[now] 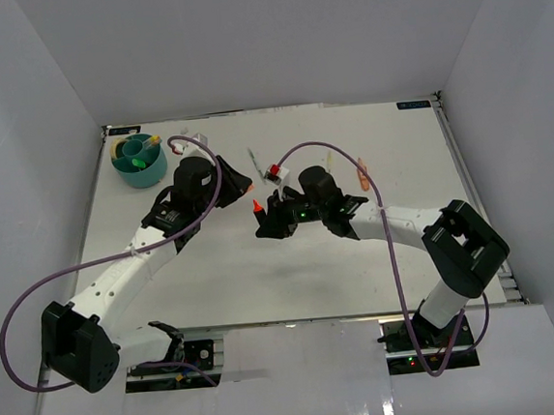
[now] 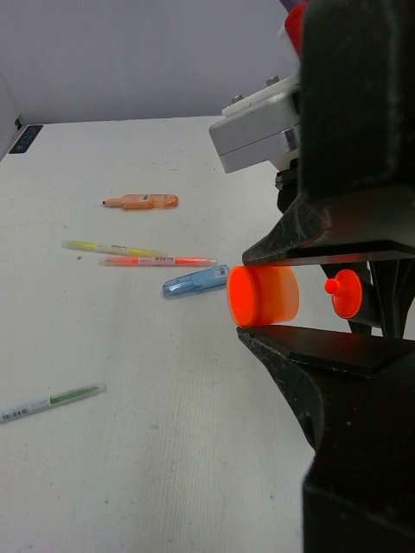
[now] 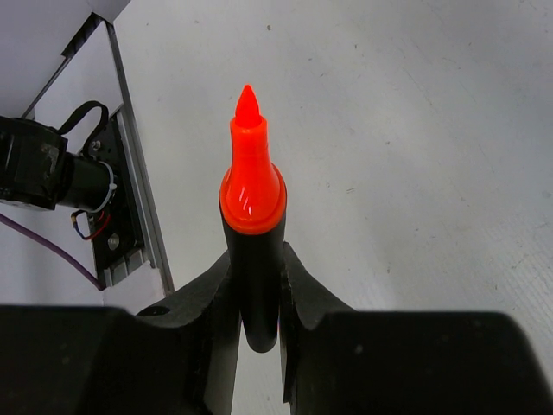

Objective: Sort the stationery into containers
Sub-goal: Close the pen cap on the pen.

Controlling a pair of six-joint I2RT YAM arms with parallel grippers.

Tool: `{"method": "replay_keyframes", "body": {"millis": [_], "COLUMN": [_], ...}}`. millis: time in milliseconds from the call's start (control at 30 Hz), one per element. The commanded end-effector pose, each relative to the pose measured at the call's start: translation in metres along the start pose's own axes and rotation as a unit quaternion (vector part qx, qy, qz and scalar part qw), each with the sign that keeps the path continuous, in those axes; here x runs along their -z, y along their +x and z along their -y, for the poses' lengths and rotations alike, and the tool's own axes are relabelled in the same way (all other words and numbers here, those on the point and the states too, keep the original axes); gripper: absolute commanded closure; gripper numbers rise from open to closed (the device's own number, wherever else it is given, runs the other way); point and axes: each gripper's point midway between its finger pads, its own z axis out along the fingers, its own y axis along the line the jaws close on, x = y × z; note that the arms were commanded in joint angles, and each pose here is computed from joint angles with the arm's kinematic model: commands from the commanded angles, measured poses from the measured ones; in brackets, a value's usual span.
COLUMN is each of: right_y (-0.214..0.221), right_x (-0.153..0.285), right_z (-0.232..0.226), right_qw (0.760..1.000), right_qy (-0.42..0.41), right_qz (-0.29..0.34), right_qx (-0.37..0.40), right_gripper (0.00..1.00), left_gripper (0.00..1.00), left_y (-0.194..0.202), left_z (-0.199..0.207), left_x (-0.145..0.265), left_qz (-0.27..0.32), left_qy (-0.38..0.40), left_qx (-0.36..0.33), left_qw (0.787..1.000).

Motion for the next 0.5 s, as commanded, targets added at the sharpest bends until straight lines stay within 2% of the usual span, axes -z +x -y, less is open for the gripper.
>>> {"method": "replay_keyframes", "body": {"millis": [0,467], "right_y": [-0.025,-0.039], "right_x": [-0.004,-0.007], "right_z": [-0.006,-0.006], "right_qw": [0.999,0.999], "right_qy": [-0.008,-0.003], "right_qz": [0.028,0.040], "right_qx": [0.014,0.021], "right_gripper": [0.92,0.92], "left_gripper": [0.72,0.73], "left_y": [-0.009,-0.005], "left_z": [0.013,0.017], "left_x": [0.011,0.012], "left_qz": [0.017,0.020], "left_qy": [0.029,0.032], "left_qx": [-0.017,-0.038], "left_qw": [0.999,0.999]}}
